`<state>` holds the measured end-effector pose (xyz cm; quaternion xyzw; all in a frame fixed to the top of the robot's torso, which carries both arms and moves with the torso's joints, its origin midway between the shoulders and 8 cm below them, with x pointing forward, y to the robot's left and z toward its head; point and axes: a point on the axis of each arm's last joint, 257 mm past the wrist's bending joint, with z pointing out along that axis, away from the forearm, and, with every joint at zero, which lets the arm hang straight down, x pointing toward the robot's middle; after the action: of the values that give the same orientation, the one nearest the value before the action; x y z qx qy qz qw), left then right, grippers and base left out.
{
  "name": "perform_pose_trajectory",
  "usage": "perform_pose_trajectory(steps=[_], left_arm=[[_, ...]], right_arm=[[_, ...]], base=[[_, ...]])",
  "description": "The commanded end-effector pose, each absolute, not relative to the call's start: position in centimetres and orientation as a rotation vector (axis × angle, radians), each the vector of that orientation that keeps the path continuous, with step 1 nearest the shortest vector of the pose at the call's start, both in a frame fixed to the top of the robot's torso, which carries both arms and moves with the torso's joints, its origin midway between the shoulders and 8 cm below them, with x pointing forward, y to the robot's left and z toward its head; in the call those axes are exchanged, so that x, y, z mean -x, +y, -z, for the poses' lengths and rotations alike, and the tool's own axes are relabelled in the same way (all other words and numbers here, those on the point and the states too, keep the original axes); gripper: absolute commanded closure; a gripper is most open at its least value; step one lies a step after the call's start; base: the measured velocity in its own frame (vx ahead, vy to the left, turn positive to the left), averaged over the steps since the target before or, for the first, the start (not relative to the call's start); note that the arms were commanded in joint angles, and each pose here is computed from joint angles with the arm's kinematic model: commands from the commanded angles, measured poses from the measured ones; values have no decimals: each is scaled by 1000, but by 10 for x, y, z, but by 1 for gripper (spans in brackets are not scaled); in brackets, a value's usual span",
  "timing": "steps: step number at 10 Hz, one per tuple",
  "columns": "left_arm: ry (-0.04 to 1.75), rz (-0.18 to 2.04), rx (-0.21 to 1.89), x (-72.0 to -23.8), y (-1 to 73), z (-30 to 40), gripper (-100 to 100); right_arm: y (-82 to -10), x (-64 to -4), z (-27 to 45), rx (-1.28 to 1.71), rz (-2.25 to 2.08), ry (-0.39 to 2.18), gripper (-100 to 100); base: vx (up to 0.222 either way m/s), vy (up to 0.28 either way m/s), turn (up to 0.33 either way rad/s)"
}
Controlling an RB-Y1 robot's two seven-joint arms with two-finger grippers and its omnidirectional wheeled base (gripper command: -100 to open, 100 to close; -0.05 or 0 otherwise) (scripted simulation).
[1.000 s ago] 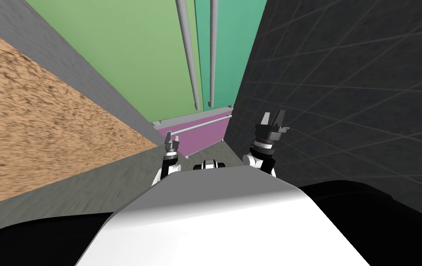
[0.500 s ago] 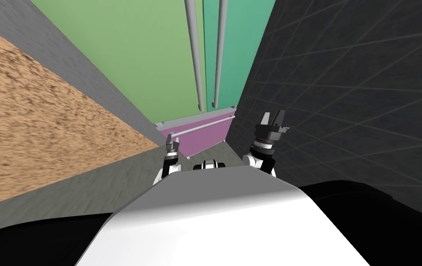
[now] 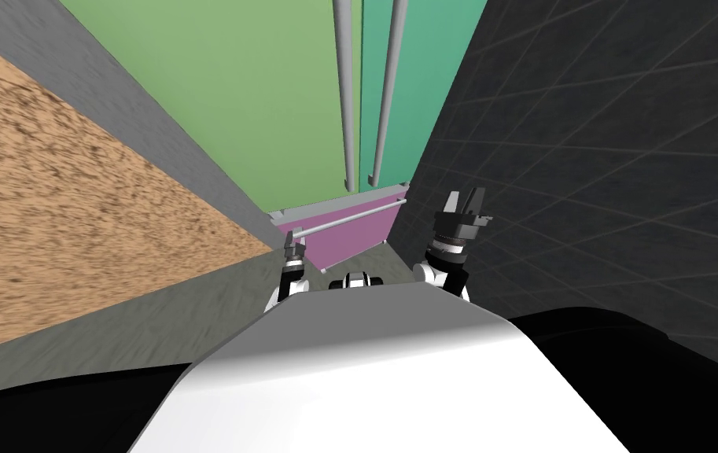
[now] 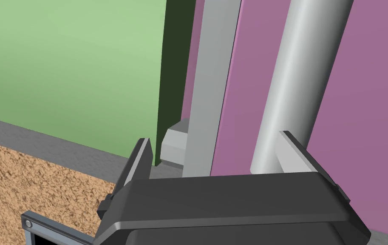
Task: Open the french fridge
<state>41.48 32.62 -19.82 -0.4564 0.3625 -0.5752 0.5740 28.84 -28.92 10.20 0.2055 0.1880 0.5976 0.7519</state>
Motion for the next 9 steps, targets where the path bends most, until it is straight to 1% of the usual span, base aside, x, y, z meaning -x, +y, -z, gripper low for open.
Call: perform_pose_trajectory(steps=[1,5,9], left_arm=[[840,1339,1124,-417,332,219,-100],[801,1337,1218,-420,333,247,-100],[730,1358,1314,-421,319,266,-100]], right_arm=[[-289,-288,-102,-449,-1305,411,0],[-289,-288,-102,-449,-1305,410,0],[-289,-288,-102,-449,-1305,410,0]], base=[[78,76,27],[48,49,17],[22,36,14]])
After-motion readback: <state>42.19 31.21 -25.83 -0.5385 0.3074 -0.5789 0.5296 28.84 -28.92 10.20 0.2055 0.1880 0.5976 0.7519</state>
